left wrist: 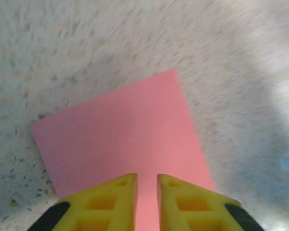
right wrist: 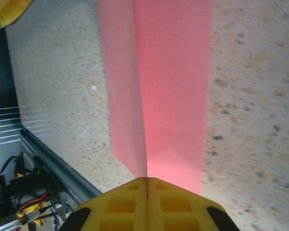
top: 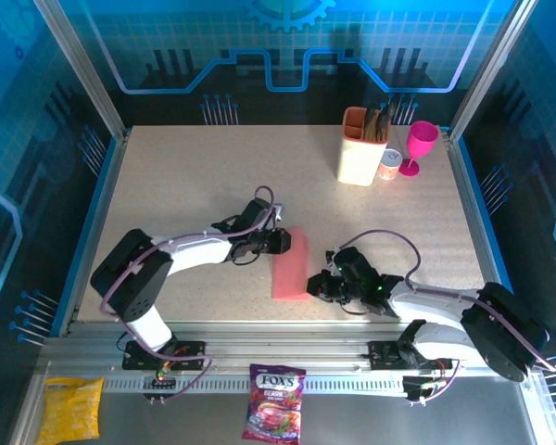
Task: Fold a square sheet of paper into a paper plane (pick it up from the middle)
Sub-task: Fold the triangle a second time at the center of the table.
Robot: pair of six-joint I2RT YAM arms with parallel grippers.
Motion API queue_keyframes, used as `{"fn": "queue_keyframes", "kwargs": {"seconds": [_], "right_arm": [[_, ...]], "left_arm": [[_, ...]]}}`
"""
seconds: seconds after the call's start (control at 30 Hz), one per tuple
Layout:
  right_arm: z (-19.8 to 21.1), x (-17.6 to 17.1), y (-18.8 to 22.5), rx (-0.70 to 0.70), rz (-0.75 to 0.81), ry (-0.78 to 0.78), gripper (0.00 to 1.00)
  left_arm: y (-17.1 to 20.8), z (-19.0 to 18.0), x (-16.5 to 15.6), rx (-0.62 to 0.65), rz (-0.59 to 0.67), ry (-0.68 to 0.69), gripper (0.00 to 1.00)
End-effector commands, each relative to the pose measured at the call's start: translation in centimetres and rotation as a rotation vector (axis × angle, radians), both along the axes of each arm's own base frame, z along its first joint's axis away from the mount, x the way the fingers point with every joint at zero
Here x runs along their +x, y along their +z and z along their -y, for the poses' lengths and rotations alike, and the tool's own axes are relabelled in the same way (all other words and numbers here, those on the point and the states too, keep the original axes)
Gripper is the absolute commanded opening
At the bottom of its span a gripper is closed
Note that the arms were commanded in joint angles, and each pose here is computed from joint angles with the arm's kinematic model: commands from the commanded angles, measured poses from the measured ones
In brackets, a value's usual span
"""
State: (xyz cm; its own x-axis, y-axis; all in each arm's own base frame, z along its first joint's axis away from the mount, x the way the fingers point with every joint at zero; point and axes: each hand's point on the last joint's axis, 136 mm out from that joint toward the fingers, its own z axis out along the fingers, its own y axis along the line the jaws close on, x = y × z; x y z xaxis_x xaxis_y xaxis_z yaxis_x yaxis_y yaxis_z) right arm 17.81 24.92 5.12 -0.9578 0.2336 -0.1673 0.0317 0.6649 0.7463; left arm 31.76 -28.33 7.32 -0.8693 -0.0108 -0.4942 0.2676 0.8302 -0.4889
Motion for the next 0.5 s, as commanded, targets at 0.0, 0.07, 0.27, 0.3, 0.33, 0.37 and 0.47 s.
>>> {"fn": "queue_keyframes", "kwargs": {"seconds": [0.0,0.07,0.27,0.3,0.33,0.37,0.47], "right_arm": [[0.1,0.4,1.0,-0.022,0.02,0.001,0.0],[-0.1,0.5,1.2,-0.02,0.02,0.001,0.0],[-0.3,0.8,1.3,-0.021,0.016,-0.001,0.0],[-0.3,0.8,1.3,-0.022,0.016,-0.001,0.0],[-0.3,0.8,1.3,-0.021,0.016,-0.001,0.0],[-0.3,0.8,1.3,-0.024,0.015,-0.003,0.0],[-0.2,0.8,1.3,-0.026,0.014,-0.006,0.0]], "left_arm": [[2.0,-0.2,-1.5,-0.014,0.051,-0.043,0.24],[2.0,-0.2,-3.0,-0.011,0.068,-0.068,0.27],[0.6,-1.2,-7.3,0.031,0.14,-0.075,0.31],[0.3,-1.5,-8.0,0.049,0.161,-0.077,0.32],[0.0,-1.7,-8.6,0.066,0.181,-0.081,0.33],[-0.2,-1.7,-9.2,0.078,0.204,-0.092,0.34],[-0.3,-1.0,-11.1,0.121,0.302,-0.149,0.38]]}}
